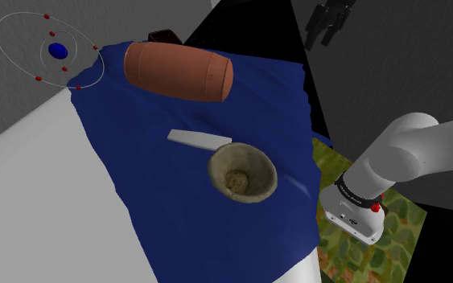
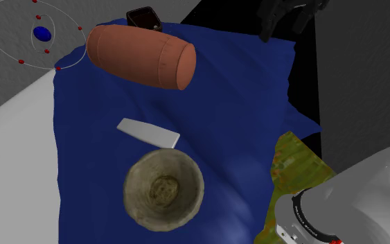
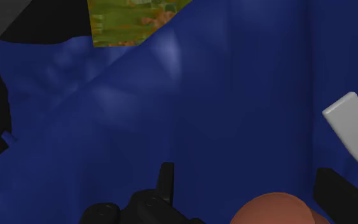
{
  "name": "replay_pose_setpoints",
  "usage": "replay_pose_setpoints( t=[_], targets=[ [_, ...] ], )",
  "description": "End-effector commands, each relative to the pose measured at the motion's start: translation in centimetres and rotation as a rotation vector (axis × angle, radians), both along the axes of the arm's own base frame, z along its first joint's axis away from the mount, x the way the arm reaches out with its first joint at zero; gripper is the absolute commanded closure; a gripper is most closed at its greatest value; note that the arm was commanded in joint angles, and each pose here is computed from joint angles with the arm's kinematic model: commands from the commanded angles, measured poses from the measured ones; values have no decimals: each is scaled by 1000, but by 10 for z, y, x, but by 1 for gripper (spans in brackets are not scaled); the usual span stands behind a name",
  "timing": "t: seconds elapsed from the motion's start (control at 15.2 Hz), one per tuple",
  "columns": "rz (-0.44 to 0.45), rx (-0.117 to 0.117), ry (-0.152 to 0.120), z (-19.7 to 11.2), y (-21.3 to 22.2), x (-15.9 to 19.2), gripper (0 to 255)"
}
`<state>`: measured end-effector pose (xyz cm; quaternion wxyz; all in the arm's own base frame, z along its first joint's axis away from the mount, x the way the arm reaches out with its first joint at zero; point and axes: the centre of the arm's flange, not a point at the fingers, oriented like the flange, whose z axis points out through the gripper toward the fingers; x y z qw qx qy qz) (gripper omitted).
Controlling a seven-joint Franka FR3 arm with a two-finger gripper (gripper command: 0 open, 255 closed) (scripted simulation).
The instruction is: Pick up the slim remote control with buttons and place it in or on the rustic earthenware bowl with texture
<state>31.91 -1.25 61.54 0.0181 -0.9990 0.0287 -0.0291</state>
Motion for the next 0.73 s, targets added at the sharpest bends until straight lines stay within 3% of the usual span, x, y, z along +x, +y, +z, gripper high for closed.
replay_pose_setpoints(
  t=[0.0,0.66],
  targets=[
    [0,0,0,0,0,0,0],
    [222,-20,15,-72,92,66,0]
  ],
)
